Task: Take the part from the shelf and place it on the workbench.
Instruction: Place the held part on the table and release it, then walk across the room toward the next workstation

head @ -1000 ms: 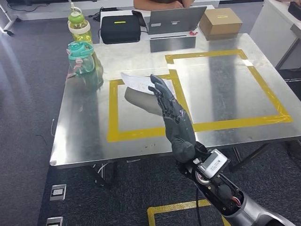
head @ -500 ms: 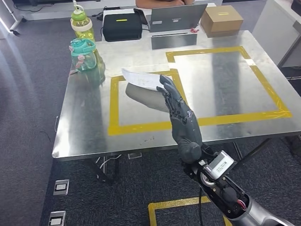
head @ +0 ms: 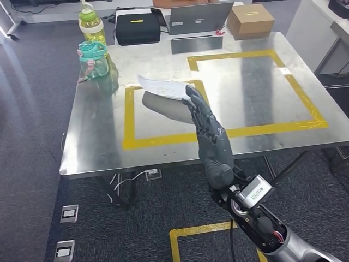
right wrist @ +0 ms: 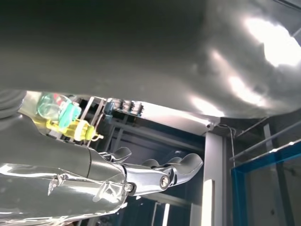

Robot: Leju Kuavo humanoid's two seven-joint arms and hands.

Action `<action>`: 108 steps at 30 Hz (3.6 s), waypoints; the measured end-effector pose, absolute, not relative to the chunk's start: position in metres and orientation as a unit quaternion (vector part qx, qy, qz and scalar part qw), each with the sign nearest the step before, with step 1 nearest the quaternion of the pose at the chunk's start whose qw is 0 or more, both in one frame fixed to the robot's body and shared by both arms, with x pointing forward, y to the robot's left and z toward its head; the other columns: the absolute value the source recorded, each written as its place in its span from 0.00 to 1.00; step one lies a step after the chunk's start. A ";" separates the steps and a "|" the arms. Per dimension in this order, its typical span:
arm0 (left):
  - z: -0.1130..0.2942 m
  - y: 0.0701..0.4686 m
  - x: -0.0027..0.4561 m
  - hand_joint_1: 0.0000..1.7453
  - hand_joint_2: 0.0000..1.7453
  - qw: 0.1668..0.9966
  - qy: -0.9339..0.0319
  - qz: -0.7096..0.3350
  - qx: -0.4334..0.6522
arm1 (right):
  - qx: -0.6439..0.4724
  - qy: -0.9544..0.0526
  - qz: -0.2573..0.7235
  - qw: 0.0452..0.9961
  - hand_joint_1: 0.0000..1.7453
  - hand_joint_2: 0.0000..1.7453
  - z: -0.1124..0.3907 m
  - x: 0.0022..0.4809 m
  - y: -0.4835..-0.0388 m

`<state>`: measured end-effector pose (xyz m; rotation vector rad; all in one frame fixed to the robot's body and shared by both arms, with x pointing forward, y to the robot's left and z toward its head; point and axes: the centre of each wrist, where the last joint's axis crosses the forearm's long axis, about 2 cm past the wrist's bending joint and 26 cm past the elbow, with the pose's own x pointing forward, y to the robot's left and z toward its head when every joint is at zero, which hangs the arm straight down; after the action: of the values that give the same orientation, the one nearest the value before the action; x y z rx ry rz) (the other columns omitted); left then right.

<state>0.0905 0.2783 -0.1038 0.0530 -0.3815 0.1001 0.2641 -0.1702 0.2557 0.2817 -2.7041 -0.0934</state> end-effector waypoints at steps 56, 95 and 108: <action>-0.104 0.271 0.090 0.00 0.00 0.982 -0.182 0.048 0.017 | 0.057 -0.974 -0.046 0.215 0.00 0.00 0.252 0.252 -0.194; -0.104 0.266 0.086 0.00 0.00 0.982 -0.178 0.057 0.012 | 0.039 -0.975 -0.046 0.214 0.00 0.00 0.253 0.254 -0.199; -0.105 0.264 0.083 0.00 0.00 0.983 -0.175 0.057 0.010 | 0.037 -0.974 -0.046 0.220 0.00 0.00 0.250 0.253 -0.199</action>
<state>0.0832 0.2639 -0.1046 0.0196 -0.3520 0.1150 0.2529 -0.1992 0.2502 0.1030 -2.6931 -0.1275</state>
